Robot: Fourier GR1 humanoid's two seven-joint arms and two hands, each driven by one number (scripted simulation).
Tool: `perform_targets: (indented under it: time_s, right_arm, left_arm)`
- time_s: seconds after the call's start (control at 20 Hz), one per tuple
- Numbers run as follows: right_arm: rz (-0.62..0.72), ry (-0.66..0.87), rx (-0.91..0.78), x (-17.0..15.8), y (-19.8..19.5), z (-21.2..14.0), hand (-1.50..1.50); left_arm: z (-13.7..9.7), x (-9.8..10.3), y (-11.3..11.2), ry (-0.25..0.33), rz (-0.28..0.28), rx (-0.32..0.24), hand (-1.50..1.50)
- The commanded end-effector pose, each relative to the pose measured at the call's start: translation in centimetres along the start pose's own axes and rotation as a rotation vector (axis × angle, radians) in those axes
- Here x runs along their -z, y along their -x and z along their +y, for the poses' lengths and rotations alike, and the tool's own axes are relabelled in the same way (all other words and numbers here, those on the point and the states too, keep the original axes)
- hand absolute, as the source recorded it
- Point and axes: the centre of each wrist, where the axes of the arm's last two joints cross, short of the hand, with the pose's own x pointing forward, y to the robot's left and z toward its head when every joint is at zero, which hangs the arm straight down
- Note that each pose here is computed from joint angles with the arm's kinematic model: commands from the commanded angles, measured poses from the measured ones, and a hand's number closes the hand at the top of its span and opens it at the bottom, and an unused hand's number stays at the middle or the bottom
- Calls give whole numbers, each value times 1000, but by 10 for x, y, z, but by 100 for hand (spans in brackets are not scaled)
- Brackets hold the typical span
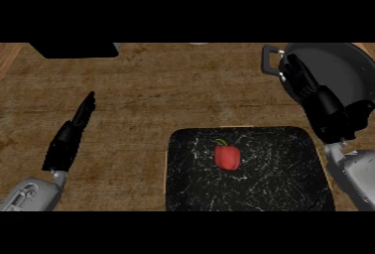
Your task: Pick the bell pepper from the tray and place it in the pot
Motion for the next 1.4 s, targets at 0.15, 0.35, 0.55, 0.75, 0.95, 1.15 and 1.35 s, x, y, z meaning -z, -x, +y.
perform_targets:
  time_s: [0.15, 0.35, 0.55, 0.75, 0.95, 1.15, 1.35]
  right_arm:
    - [68, 24, -114, -36, 22, 79, 150]
    - [-92, 369, -503, -25, 27, 17, 150]
    - [-425, 539, -329, -43, 13, 92, -150]
    - [-528, 549, -286, -81, 6, 146, -150]
    - [-294, 456, -375, -111, 4, 142, -150]
    - [-74, 394, -396, -112, -15, 136, -150]
    - [57, 413, -336, -109, -50, 150, -150]
  left_arm:
    - [-27, -5, 7, 121, 140, -121, 0]
    - [-39, -31, 32, 159, 283, -204, 0]
    - [-38, -26, 25, 174, 290, -230, 0]
    - [-40, -29, 22, 206, 273, -248, 0]
    - [-31, -19, 17, 200, 270, -228, 0]
    - [-37, -24, 18, 198, 281, -250, 0]
    - [-46, -27, 18, 227, 268, -260, 0]
